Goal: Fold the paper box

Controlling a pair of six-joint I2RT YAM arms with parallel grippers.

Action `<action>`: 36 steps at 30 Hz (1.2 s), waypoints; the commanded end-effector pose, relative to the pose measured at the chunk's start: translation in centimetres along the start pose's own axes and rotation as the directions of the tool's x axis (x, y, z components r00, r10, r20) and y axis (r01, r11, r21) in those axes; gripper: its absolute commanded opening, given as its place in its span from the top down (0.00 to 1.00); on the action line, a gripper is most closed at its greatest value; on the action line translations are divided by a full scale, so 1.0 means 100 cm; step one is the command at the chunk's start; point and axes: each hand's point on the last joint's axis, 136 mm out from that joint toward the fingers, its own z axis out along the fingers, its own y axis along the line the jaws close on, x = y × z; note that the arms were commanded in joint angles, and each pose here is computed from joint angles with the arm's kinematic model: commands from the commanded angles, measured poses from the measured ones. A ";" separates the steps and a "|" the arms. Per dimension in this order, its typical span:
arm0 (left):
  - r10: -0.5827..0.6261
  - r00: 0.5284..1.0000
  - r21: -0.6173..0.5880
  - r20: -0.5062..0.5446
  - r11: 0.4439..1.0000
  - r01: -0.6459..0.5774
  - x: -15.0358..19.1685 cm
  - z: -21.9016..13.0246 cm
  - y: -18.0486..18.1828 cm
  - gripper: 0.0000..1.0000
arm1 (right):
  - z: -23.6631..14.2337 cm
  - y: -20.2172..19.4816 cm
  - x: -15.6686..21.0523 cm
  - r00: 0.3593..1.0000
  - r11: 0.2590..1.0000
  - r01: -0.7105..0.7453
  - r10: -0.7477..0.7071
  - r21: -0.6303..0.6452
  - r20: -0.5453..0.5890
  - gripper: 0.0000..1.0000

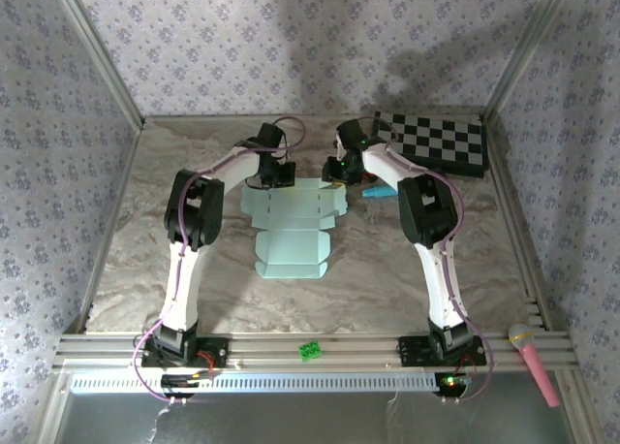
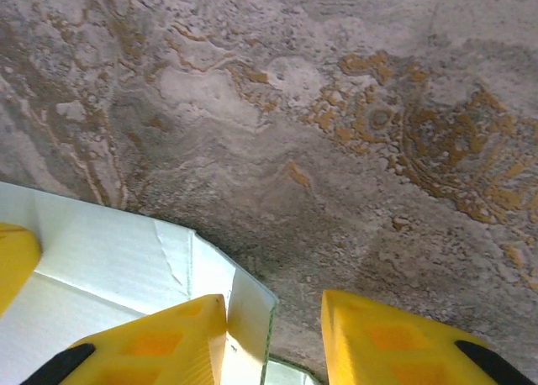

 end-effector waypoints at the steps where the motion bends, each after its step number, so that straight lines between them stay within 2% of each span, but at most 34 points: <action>1: -0.016 0.999 -0.029 -0.052 0.999 0.015 0.016 0.008 0.010 1.00 | -0.011 0.027 -0.011 0.999 0.995 0.032 -0.029 -0.089 0.029 0.65; 8: -0.016 0.998 -0.030 -0.053 0.999 0.014 0.017 0.008 0.010 1.00 | -0.019 0.048 -0.015 0.995 0.988 0.087 -0.081 -0.125 0.052 0.70; 17: -0.017 0.998 -0.026 -0.055 1.000 0.015 0.017 0.009 0.010 1.00 | -0.013 0.069 -0.015 0.994 0.976 0.111 -0.106 -0.186 0.034 0.70; 29: -0.017 0.998 -0.024 -0.056 1.000 0.016 0.017 0.010 0.010 1.00 | 0.005 0.062 -0.005 0.996 0.981 0.072 -0.080 -0.181 -0.034 0.70; 36: -0.016 0.998 -0.025 -0.059 1.000 0.015 0.018 0.011 0.010 1.00 | -0.014 0.067 -0.016 0.992 0.976 0.127 -0.122 -0.177 0.036 0.70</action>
